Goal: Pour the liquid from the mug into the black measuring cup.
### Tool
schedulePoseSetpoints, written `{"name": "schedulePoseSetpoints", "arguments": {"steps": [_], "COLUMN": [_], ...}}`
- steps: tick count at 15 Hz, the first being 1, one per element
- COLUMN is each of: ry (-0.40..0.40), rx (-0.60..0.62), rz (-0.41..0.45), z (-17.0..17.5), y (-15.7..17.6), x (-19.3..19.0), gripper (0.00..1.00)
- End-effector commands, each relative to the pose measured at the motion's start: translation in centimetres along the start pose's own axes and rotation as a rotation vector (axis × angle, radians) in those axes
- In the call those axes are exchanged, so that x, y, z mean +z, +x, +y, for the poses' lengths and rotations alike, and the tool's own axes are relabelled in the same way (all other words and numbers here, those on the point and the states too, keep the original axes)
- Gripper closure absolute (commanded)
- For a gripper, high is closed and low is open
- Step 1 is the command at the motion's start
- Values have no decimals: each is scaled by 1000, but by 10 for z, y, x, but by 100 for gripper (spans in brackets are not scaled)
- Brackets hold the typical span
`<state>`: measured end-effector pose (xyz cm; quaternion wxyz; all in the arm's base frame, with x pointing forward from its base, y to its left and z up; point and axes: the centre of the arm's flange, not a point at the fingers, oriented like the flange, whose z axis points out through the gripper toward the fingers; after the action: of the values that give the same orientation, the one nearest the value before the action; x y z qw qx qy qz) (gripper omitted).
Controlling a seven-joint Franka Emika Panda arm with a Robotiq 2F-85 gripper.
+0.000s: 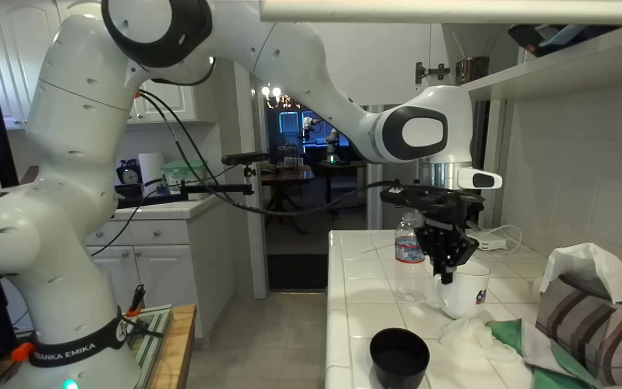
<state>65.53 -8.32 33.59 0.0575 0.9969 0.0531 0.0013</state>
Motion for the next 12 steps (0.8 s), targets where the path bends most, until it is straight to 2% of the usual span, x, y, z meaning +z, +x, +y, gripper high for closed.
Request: {"name": "schedulePoseSetpoints", "arguments": {"steps": [1,12], "ry": [-9,-15], "rx": [7,15], "rz": [11,67], "z": [6,8], "y": [8,13], "x": [-1,4], "gripper": [96,96]}}
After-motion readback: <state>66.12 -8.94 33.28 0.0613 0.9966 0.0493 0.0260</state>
